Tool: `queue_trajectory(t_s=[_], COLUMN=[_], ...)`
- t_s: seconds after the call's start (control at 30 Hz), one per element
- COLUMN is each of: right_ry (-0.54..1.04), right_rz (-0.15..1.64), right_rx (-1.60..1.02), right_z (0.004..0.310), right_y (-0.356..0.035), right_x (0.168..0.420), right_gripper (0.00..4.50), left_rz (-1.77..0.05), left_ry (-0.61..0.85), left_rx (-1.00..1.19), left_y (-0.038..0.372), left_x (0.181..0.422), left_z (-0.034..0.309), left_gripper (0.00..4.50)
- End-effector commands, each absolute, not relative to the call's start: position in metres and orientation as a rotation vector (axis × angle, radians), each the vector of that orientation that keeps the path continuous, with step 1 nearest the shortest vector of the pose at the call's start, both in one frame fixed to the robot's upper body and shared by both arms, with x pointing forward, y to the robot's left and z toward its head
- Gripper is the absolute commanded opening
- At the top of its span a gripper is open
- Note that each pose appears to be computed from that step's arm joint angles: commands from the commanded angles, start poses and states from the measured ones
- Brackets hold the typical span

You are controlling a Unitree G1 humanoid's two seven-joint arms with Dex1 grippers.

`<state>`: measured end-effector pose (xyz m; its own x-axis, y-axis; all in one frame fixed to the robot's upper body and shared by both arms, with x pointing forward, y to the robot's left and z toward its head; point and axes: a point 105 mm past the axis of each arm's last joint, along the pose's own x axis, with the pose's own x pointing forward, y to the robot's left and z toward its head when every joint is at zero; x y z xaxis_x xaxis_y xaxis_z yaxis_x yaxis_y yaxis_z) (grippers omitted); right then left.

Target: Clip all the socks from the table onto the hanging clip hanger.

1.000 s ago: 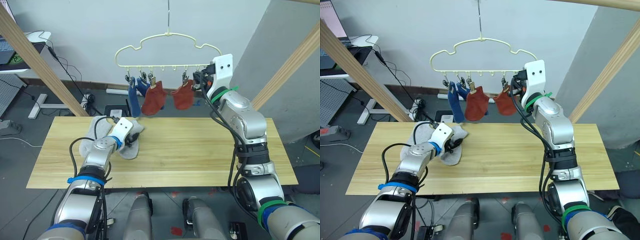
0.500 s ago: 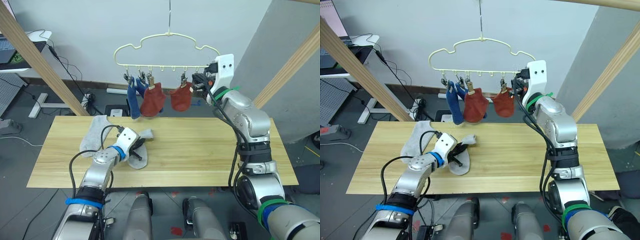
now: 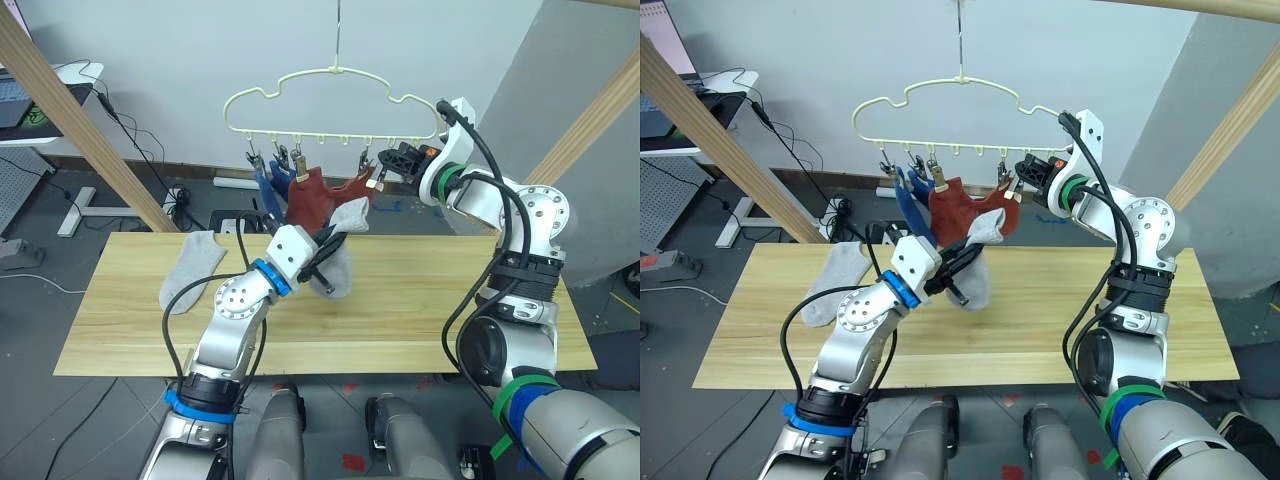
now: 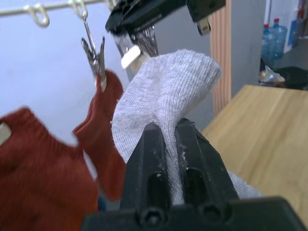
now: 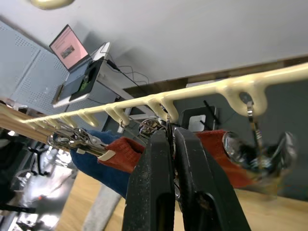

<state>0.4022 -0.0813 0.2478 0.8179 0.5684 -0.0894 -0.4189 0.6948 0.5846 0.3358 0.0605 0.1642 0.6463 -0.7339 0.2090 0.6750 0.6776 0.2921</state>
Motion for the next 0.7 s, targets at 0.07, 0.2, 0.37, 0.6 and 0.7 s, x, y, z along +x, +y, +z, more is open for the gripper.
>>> queue_trajectory(t_s=[0.07, 0.2, 0.37, 0.6, 0.7], right_ry=[0.277, 0.286, 0.295, 0.307, 0.312], right_rz=[0.555, 0.554, 0.555, 0.563, 0.569], right_rx=[0.609, 0.623, 0.641, 0.645, 0.648], right_z=[0.2544, 0.2551, 0.2553, 0.2547, 0.2546], right_y=[-0.0831, -0.0830, -0.0814, -0.0790, -0.0779], right_x=[0.3994, 0.3981, 0.3965, 0.3938, 0.3927], right_gripper=[0.00, 0.00, 0.00, 0.00, 0.00], left_rz=[-0.804, -0.794, -0.796, -0.776, -0.764], left_ry=[-0.376, -0.379, -0.375, -0.378, -0.385], left_rx=[0.195, 0.186, 0.190, 0.192, 0.191], left_y=[0.0521, 0.0524, 0.0526, 0.0537, 0.0538], left_x=[0.3351, 0.3375, 0.3387, 0.3424, 0.3445], left_z=[0.1736, 0.1747, 0.1738, 0.1756, 0.1784], left_gripper=[0.03, 0.03, 0.03, 0.03, 0.03])
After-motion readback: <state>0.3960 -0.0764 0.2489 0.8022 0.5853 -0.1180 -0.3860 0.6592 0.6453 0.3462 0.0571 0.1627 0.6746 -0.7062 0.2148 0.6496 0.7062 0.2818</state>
